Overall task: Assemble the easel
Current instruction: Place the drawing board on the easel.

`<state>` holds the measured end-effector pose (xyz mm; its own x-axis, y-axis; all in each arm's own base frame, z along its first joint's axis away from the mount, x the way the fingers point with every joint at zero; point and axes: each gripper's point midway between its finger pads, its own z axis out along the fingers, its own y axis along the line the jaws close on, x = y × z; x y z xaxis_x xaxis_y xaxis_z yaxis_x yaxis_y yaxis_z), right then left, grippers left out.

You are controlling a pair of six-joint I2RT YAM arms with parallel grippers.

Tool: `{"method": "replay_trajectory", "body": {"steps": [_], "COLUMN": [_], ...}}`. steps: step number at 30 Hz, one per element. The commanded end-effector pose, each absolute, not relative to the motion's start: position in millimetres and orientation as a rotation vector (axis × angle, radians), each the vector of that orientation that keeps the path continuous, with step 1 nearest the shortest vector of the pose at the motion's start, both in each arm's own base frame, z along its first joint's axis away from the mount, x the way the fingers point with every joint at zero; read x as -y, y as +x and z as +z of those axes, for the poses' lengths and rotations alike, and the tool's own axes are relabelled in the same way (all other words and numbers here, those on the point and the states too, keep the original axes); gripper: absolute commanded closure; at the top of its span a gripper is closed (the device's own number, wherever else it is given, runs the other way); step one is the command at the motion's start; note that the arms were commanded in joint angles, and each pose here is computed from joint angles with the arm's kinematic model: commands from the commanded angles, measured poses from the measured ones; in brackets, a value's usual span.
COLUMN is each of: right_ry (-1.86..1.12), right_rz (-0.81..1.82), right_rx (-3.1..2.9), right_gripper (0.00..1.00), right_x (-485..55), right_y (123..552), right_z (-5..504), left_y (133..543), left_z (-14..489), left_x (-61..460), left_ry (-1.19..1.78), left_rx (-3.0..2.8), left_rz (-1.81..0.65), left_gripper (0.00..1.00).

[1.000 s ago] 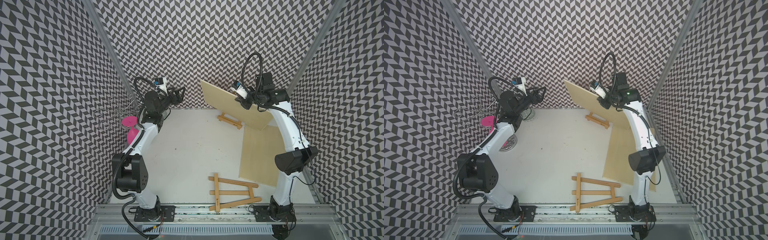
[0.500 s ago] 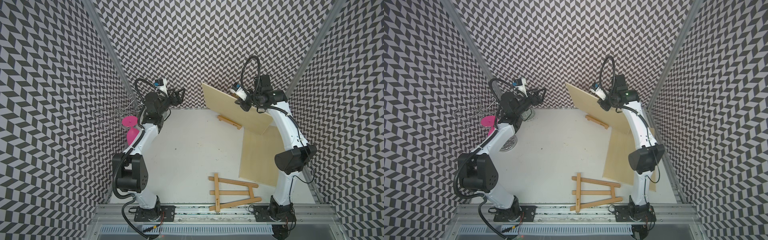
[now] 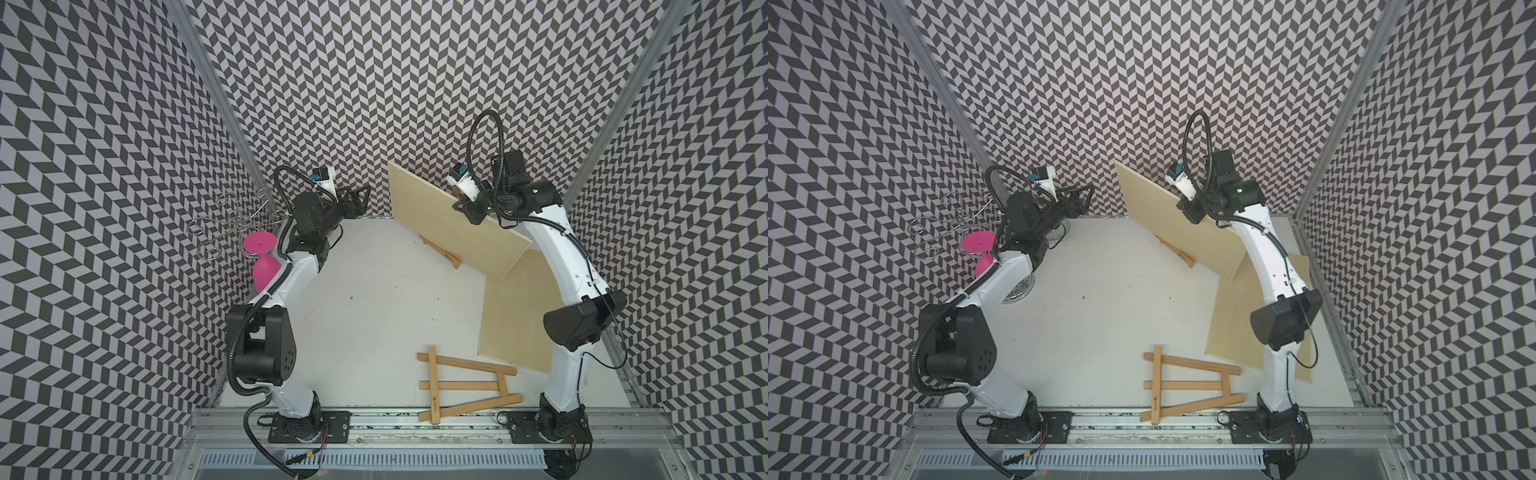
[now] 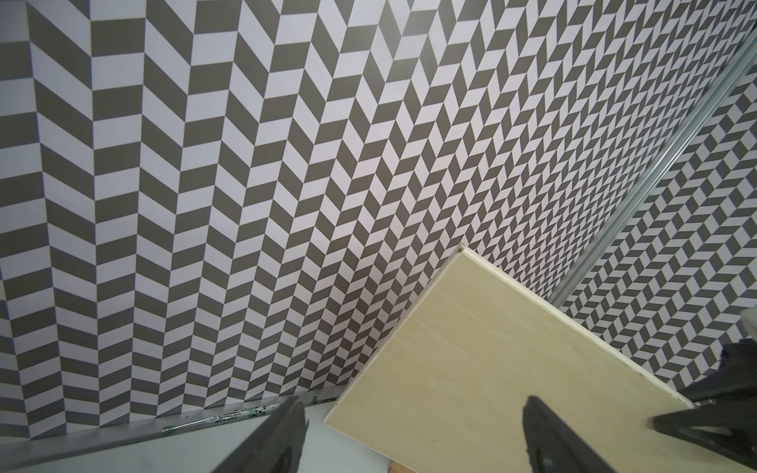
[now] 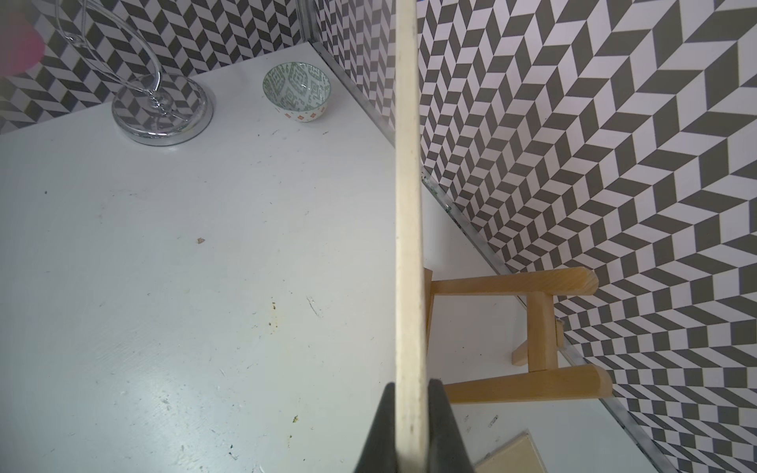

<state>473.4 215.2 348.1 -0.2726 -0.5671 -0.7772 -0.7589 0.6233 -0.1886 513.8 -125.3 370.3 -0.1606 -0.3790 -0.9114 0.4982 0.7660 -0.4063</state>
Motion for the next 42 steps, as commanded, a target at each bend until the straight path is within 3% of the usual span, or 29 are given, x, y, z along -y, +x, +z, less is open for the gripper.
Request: {"method": "replay_trajectory", "body": {"steps": [1,12,22,42], "right_ry": [-0.871,-0.861,-0.881,-0.874], "right_rz": [0.216,0.230,0.252,0.300], "right_rx": [-1.743,-1.757,-1.844,-1.949], "right_gripper": [1.00,1.00,1.00,0.78], "right_x": [-210.9,-212.3,-208.4,-185.0], "right_y": [492.3,508.6,527.8,555.5], "right_z": [432.4,418.0,374.0,316.9], "left_y": [507.6,510.5,514.1,517.2], "left_z": [386.5,380.6,370.5,360.8], "left_x": [122.8,124.0,123.8,120.5], "left_ry": [0.090,0.077,0.065,0.053], "left_rx": [-1.501,-1.506,-1.535,-1.563], "left_rz": [-0.768,-0.782,-0.777,-0.745], "left_gripper": [0.17,0.17,0.17,0.16]}}
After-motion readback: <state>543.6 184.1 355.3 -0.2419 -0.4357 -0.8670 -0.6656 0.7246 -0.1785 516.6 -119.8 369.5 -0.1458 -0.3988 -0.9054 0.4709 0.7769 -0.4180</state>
